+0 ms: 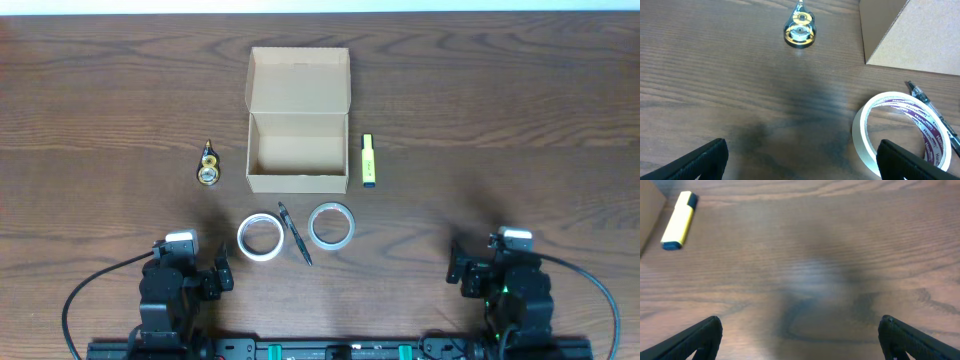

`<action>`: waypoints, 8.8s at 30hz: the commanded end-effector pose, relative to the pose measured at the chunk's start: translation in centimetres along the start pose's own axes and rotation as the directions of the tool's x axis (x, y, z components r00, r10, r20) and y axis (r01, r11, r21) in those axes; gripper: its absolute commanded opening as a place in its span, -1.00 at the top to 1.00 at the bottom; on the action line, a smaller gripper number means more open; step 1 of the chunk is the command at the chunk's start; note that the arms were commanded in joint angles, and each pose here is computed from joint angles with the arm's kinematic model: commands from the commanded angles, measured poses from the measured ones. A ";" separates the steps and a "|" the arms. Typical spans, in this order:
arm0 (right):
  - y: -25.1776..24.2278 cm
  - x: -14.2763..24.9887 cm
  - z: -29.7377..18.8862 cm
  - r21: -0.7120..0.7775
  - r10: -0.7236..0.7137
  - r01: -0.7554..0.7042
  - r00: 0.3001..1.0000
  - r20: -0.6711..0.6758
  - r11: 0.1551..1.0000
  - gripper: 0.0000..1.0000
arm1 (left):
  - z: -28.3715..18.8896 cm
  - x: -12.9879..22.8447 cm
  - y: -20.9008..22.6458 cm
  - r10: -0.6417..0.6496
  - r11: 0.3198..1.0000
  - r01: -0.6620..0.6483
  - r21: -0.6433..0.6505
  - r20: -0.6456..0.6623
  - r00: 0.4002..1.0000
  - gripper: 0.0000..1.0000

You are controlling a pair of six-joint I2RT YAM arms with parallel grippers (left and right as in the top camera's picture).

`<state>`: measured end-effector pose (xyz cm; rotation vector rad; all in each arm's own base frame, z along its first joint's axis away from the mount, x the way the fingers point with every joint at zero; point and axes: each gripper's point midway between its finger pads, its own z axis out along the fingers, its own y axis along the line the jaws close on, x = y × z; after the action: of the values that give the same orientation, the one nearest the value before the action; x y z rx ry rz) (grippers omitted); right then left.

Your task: Pack container

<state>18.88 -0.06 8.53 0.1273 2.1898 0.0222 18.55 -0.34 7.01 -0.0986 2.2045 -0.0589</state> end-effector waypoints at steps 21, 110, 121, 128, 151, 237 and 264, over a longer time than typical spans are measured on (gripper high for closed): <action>5.1 -15.8 0.5 -0.119 -0.063 0.033 0.963 -0.261 0.992 -0.99 | 0.3 0.6 0.3 0.004 1.000 -0.004 -0.012 -0.013 1.000 -0.91; 16.8 -10.7 14.8 -0.115 -0.102 0.050 0.855 -0.508 0.992 0.97 | 0.3 0.6 0.3 0.004 1.000 -0.004 -0.012 -0.013 1.000 -0.91; 24.6 -20.5 7.5 -0.525 -0.260 0.126 0.947 -0.190 0.842 0.98 | 0.3 0.6 0.3 0.004 1.000 -0.004 -0.012 -0.013 1.000 -0.91; 27.3 -22.1 9.4 -0.584 -0.315 0.174 0.937 -0.150 0.793 0.98 | 0.3 0.6 0.3 0.004 1.000 -0.004 -0.012 -0.013 1.000 -0.91; 31.3 -11.5 12.0 -0.709 -0.855 0.519 0.460 -0.239 0.477 0.98 | 0.3 0.6 0.3 0.004 1.000 -0.004 -0.012 -0.013 1.000 -0.91; 19.8 -16.3 -2.7 -0.434 -0.563 0.371 0.652 -0.507 0.821 -0.99 | 0.3 0.6 0.3 0.004 1.000 -0.004 -0.012 -0.013 1.000 -0.91; 20.3 5.4 3.4 -0.040 -0.088 0.090 0.635 -0.767 0.995 -0.94 | 0.3 0.6 0.3 0.004 1.000 -0.004 -0.012 -0.013 1.000 -0.91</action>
<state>20.13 21.00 4.58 -0.0876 3.0650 0.0927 18.57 -0.33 7.01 -0.0994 2.2033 -0.0585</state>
